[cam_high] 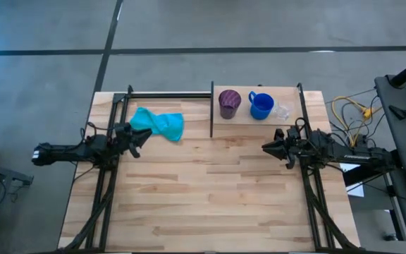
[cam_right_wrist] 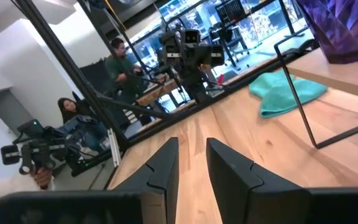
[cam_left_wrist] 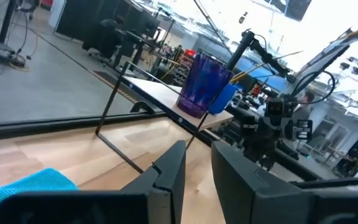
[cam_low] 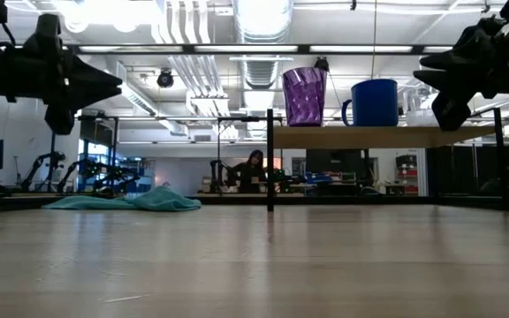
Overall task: Stack small to large cups/mugs on shelf
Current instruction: Return to Home Position
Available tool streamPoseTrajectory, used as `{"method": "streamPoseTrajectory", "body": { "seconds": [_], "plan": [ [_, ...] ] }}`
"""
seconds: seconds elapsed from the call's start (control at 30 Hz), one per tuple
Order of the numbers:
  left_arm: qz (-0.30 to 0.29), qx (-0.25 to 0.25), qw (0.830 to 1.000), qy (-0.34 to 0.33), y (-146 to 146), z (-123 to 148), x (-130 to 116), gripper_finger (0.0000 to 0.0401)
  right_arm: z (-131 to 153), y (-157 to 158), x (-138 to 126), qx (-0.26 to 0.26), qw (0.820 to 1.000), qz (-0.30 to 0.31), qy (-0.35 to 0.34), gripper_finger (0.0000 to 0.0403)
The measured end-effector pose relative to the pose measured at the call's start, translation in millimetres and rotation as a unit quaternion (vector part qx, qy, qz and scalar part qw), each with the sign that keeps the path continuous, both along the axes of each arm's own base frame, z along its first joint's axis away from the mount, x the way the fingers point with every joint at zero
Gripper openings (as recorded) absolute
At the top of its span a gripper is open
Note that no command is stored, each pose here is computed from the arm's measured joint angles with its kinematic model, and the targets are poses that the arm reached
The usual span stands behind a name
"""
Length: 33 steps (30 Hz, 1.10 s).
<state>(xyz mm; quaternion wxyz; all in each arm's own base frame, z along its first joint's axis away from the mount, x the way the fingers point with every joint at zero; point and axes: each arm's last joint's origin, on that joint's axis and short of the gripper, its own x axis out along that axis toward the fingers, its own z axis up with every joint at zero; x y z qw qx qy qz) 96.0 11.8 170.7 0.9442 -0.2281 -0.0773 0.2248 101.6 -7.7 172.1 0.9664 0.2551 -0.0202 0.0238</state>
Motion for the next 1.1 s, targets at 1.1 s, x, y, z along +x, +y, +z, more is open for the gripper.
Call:
{"method": "streamPoseTrajectory", "body": {
  "seconds": [1.1],
  "plan": [
    [-0.226, 0.056, 0.972, 0.042, -12.8, -6.2, 4.5, 0.0063, -1.5, 0.0, 0.1, -0.001, 1.0, 0.0, 0.008, 0.0077]
  ]
}}
